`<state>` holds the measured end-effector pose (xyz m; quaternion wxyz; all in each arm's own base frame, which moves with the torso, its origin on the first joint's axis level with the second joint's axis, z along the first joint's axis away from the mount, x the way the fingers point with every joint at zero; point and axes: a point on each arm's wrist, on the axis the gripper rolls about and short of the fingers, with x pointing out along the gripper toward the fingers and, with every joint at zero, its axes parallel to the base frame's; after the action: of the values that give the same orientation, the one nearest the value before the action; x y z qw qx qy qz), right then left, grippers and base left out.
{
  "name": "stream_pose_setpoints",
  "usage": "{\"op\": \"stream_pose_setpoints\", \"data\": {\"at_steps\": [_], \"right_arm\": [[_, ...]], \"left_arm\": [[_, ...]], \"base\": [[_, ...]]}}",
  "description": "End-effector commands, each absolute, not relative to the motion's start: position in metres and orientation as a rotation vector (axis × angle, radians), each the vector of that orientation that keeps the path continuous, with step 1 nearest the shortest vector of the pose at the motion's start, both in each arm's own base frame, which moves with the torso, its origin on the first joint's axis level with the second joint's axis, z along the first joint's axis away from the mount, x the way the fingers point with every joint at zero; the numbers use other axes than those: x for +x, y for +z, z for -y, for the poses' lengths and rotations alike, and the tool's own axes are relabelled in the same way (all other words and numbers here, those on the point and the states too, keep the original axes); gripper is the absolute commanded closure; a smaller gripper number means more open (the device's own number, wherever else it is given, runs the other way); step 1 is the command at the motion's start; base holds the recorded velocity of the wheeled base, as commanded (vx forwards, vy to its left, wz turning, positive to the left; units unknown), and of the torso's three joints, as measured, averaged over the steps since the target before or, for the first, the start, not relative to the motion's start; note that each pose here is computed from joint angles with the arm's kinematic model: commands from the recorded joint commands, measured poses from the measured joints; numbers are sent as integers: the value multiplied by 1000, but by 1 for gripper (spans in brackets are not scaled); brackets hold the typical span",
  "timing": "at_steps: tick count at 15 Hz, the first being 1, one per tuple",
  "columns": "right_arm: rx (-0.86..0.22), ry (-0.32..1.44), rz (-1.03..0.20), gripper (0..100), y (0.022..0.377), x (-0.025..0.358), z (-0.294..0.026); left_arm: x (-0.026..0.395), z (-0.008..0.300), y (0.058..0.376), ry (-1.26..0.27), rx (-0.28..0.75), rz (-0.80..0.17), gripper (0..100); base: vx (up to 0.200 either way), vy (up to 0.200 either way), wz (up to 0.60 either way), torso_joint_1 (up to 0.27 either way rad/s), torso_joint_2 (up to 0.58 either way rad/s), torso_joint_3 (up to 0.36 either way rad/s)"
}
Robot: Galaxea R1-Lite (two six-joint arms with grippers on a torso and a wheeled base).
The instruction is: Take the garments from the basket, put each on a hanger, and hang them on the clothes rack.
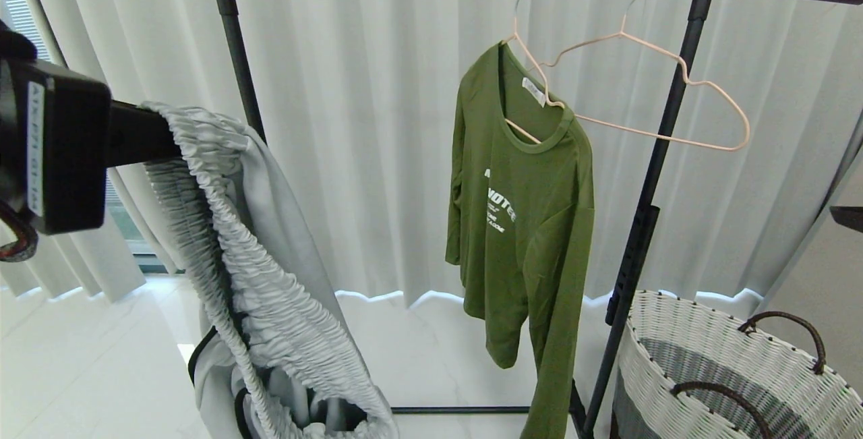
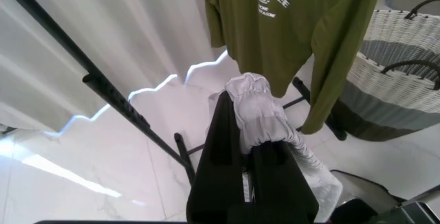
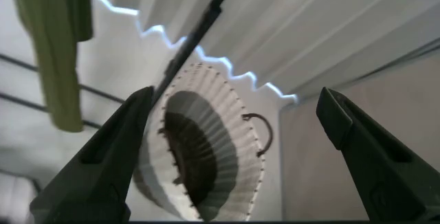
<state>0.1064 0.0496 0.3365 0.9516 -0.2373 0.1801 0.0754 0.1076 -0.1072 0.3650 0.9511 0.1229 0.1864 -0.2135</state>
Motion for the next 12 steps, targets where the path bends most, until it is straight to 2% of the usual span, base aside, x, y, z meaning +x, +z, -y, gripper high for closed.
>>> {"op": "stream_pose_setpoints", "data": {"at_steps": [1, 4, 5, 6, 9, 12], "right_arm": [[-490, 135, -362, 0, 328, 106, -47], [-452, 118, -322, 0, 319, 113, -48], [-409, 124, -305, 0, 318, 114, -48], [-343, 133, -306, 0, 318, 114, -49], [-267, 133, -312, 0, 317, 114, -49], [-261, 132, -313, 0, 317, 114, -49]], "left_arm": [[104, 104, 366, -434, 244, -372, 100], [104, 103, 364, -432, 249, -378, 100], [103, 102, 363, -432, 250, -378, 100], [101, 99, 363, -434, 257, -373, 100], [98, 97, 361, -434, 266, -371, 100], [96, 93, 362, -400, 267, -358, 100]], "base": [[0, 0, 0, 0, 0, 0], [0, 0, 0, 0, 0, 0], [0, 0, 0, 0, 0, 0], [0, 0, 0, 32, -144, -124], [0, 0, 0, 77, -344, -264], [0, 0, 600, 129, -442, -318]]}}
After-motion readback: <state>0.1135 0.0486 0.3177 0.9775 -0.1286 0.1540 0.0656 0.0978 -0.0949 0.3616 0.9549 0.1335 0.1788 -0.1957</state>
